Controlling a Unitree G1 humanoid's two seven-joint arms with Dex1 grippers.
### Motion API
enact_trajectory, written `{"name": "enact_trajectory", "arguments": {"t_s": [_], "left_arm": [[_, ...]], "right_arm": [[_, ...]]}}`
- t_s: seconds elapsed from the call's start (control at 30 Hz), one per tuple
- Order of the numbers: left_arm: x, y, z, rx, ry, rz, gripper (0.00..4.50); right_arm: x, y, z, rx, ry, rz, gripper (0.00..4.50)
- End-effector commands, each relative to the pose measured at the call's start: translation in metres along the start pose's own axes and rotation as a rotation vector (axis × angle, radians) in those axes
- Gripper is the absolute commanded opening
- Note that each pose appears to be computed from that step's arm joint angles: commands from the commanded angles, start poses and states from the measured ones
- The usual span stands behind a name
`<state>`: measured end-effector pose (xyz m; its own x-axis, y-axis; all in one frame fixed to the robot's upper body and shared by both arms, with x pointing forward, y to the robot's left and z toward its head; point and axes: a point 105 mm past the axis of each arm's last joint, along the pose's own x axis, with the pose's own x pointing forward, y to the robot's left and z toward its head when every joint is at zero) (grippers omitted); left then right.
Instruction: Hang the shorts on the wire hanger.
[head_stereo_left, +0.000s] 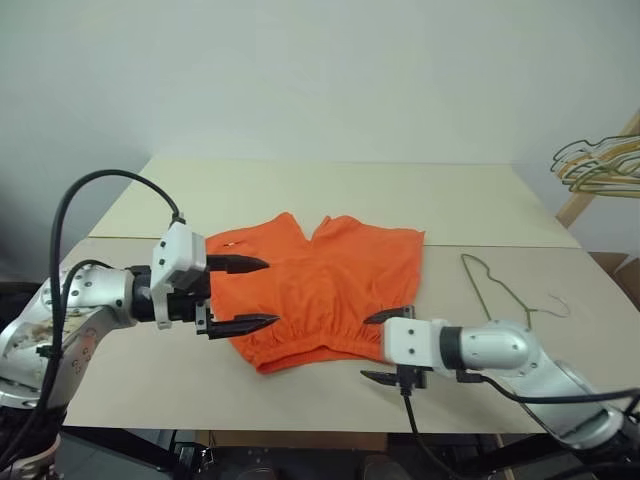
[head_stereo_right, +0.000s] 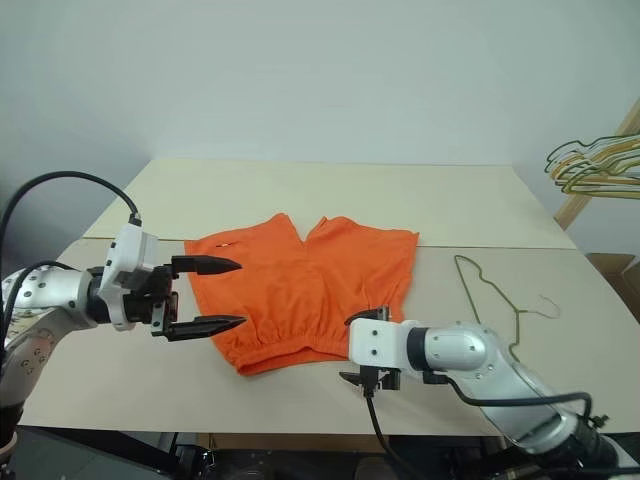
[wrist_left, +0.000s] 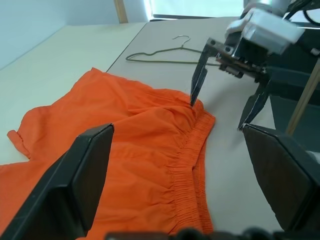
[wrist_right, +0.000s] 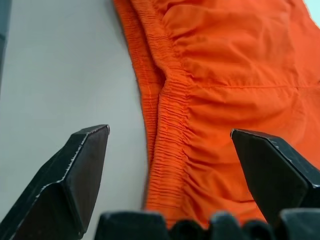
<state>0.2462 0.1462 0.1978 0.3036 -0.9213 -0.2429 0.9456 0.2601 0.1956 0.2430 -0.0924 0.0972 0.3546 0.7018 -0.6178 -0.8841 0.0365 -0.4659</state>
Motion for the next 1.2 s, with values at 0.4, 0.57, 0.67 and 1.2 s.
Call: {"name": "enact_trajectory", "arguments": {"t_s": [0.4,0.57,0.67,1.2], "left_arm": [[0.0,-0.001,0.008,0.048,-0.006,0.007,4.5],[0.001,0.0,0.007,0.05,-0.008,0.007,4.5],[0.002,0.001,0.006,0.052,-0.009,0.005,4.5],[0.005,0.0,0.003,0.067,-0.004,-0.01,4.5]], "right_arm": [[0.029,-0.018,-0.026,-0.132,0.189,-0.002,1.3],[0.007,-0.025,-0.049,-0.163,0.246,-0.013,0.02],[-0.01,-0.041,-0.067,-0.201,0.301,-0.053,0.02],[-0.057,-0.034,-0.059,-0.247,0.185,0.059,2.77]]}}
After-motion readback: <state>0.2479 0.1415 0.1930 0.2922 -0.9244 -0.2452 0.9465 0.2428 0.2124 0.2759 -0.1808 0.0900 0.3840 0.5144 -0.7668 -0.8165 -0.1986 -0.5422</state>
